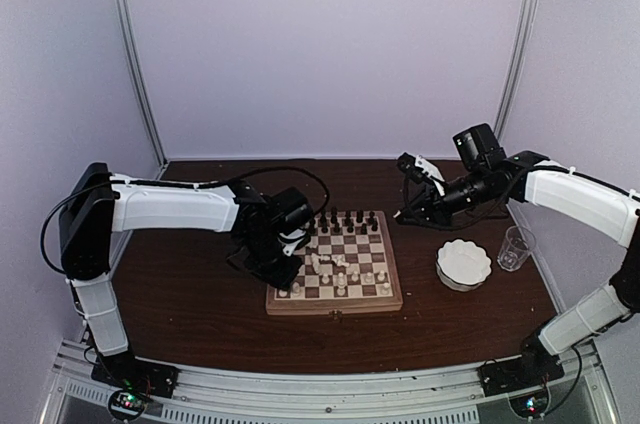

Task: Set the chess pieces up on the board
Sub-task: Place the rook at a1, then pick up the pawn from the chessboard.

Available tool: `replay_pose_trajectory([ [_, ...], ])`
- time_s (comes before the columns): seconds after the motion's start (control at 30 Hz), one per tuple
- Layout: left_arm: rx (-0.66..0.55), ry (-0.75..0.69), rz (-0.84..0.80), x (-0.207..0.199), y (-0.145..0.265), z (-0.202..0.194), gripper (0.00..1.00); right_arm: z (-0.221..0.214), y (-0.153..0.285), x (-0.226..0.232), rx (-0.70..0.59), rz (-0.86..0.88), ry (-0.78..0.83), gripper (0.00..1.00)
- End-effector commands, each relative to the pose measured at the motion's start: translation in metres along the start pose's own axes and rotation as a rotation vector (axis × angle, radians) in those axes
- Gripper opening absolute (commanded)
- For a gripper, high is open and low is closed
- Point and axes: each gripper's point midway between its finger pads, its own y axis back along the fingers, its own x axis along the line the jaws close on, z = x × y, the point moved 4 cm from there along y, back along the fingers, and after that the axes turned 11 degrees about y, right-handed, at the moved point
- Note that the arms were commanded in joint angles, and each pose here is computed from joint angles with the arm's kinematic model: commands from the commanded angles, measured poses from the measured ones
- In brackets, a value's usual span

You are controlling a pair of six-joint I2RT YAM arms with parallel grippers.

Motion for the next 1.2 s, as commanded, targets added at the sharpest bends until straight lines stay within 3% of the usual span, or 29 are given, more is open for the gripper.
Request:
replay_pose_trajectory([
  [0.0,-0.014,0.001,0.002,-0.004,0.0,0.004,0.17,-0.002,0.0,0.0,-0.013,0.008,-0.001,0.02],
  [0.4,-0.04,0.012,-0.022,-0.006,0.019,0.006,0.34,-0.001,0.001,0.0,-0.015,0.006,0.002,0.03],
  [0.6,-0.232,0.018,0.025,0.001,0.088,0.027,0.41,0.005,0.006,0.005,-0.021,0.035,0.028,0.03],
  [0.73,-0.362,-0.002,-0.232,-0.037,0.13,0.049,0.43,0.017,0.009,0.015,-0.031,0.098,0.044,0.03],
  [0.93,-0.41,-0.016,-0.634,-0.101,0.168,0.076,0.45,0.038,0.007,0.034,0.02,0.142,0.155,0.03],
  [1.07,-0.374,0.012,-0.759,-0.124,0.167,0.089,0.47,0.038,-0.002,0.043,0.124,0.121,0.262,0.03],
  [1.17,-0.387,0.04,-0.734,-0.12,0.164,0.091,0.47,0.039,-0.007,0.04,0.158,0.089,0.292,0.03],
])
